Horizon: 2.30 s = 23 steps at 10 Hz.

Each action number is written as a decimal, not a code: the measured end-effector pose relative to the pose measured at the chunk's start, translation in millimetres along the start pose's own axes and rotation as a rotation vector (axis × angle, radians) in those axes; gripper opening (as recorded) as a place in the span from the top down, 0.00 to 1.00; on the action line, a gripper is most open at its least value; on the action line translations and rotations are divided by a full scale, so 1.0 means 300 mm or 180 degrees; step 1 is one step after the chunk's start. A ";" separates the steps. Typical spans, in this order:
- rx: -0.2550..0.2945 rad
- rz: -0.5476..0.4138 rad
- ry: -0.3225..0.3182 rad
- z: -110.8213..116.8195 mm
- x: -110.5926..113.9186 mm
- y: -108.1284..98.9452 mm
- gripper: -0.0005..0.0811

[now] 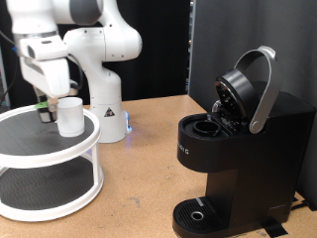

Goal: Make a cup of coffee with the keurig machine

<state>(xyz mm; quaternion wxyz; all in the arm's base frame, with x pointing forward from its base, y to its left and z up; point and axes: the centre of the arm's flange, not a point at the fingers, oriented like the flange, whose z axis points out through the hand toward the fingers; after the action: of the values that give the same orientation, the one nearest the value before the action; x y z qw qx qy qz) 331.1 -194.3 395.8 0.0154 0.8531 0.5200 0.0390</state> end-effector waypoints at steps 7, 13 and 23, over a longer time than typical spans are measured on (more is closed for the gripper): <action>0.0026 0.0645 0.0493 -0.045 0.223 0.016 0.43; 0.0126 0.0993 0.0576 -0.148 0.414 0.063 0.43; 0.0277 0.1086 0.0982 -0.265 0.805 0.091 0.43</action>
<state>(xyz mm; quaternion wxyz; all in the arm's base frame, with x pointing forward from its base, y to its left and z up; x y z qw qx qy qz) 459.0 6.6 489.1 -0.1079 0.9124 0.3657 0.1486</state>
